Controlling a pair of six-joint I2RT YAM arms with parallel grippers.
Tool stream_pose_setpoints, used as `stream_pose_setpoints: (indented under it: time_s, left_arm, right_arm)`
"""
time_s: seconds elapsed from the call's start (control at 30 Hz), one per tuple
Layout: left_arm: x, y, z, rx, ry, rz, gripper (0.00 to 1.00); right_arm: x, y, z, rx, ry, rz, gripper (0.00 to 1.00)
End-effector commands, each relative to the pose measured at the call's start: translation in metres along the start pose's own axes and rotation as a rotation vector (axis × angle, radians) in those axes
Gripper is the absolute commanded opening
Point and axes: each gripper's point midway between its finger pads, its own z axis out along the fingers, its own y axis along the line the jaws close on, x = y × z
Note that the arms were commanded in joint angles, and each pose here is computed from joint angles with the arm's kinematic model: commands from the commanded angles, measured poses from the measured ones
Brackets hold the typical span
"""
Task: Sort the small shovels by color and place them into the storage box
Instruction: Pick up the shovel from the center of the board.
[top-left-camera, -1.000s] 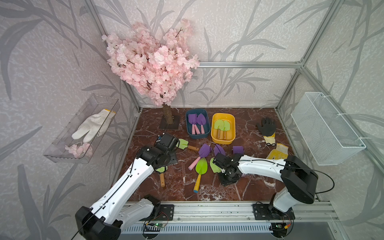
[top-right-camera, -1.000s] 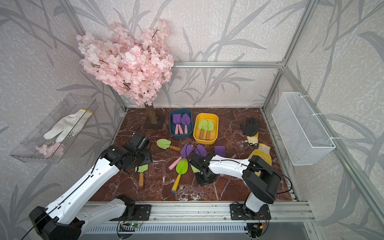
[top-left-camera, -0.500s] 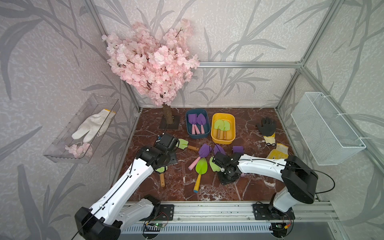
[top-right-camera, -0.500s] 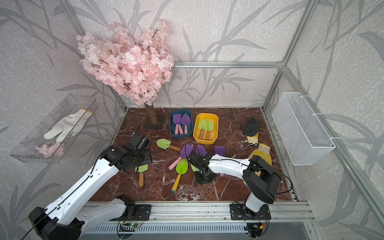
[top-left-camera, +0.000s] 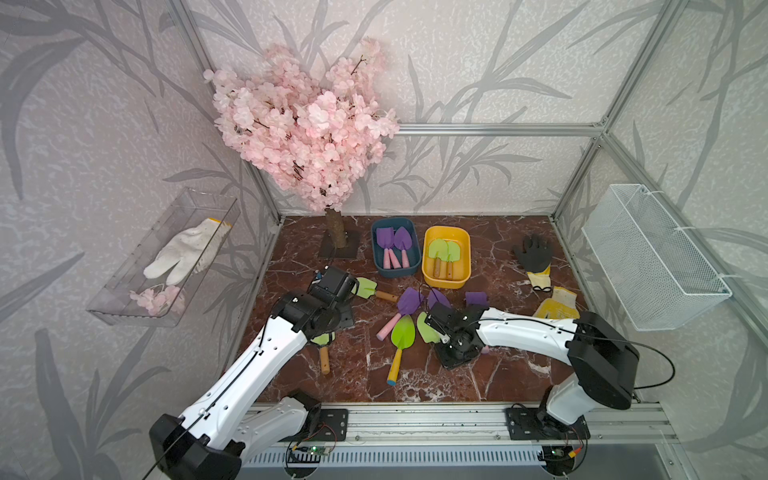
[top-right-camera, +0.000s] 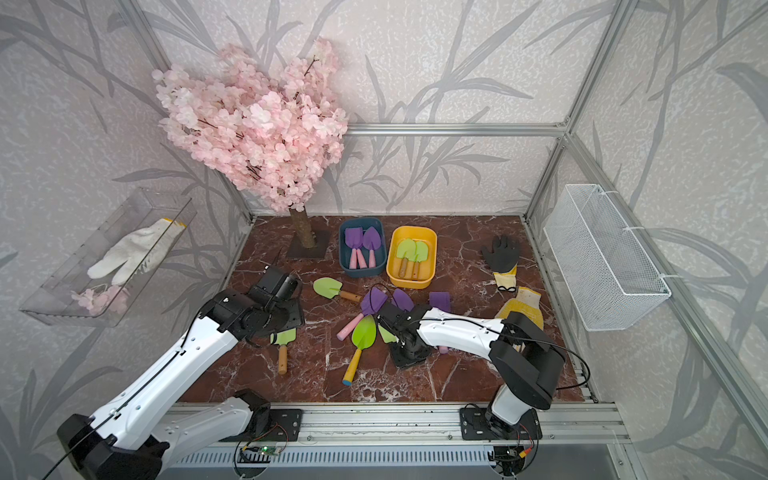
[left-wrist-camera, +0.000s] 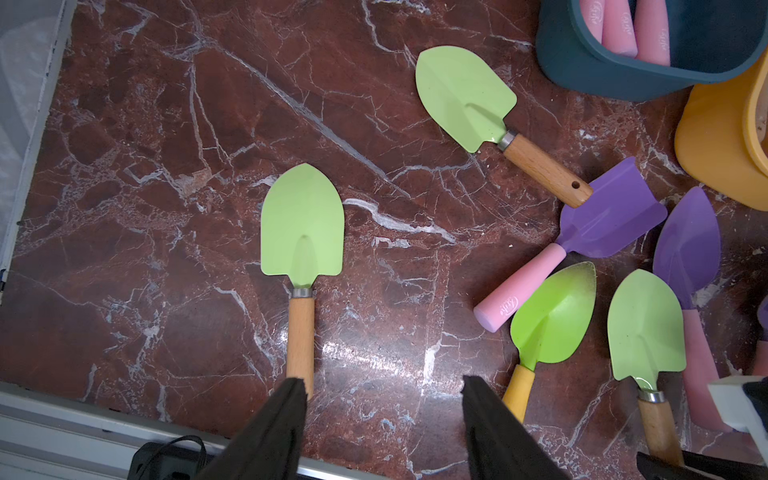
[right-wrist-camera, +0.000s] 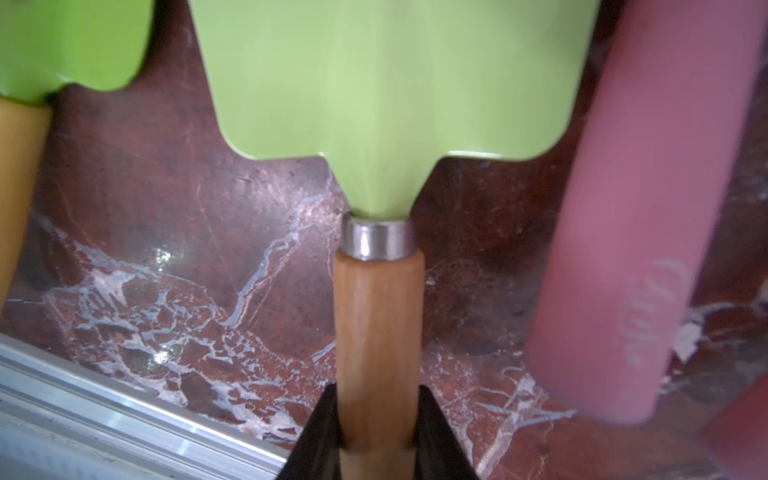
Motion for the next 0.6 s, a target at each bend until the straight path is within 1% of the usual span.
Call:
stream_pose_setpoints:
  time_s: [0.0, 0.2, 0.3, 0.43, 0.47, 0.57]
  left_arm:
    - [0.0, 0.004, -0.003, -0.003, -0.008, 0.004, 0.63]
    - [-0.002, 0.002, -0.004, 0.002, -0.011, 0.004, 0.63]
    - [-0.002, 0.0, -0.004, 0.005, -0.008, 0.003, 0.63]
    - [-0.004, 0.0, -0.005, 0.006, -0.013, 0.001, 0.63]
    - [-0.004, 0.0, -0.006, 0.005, -0.015, 0.001, 0.63]
    - [-0.004, 0.001, -0.005, 0.0, -0.016, -0.001, 0.63]
  right_arm:
    - [-0.002, 0.009, -0.026, -0.029, -0.044, -0.022, 0.24]
    - [-0.013, 0.019, -0.068, -0.068, -0.124, -0.023, 0.23]
    - [-0.025, 0.022, -0.092, -0.085, -0.174, -0.003, 0.23]
    - [-0.055, 0.022, -0.131, -0.138, -0.279, 0.068, 0.23]
    - [-0.064, 0.02, -0.141, -0.156, -0.31, 0.115, 0.23]
    - [-0.092, 0.011, -0.166, -0.183, -0.374, 0.187, 0.23]
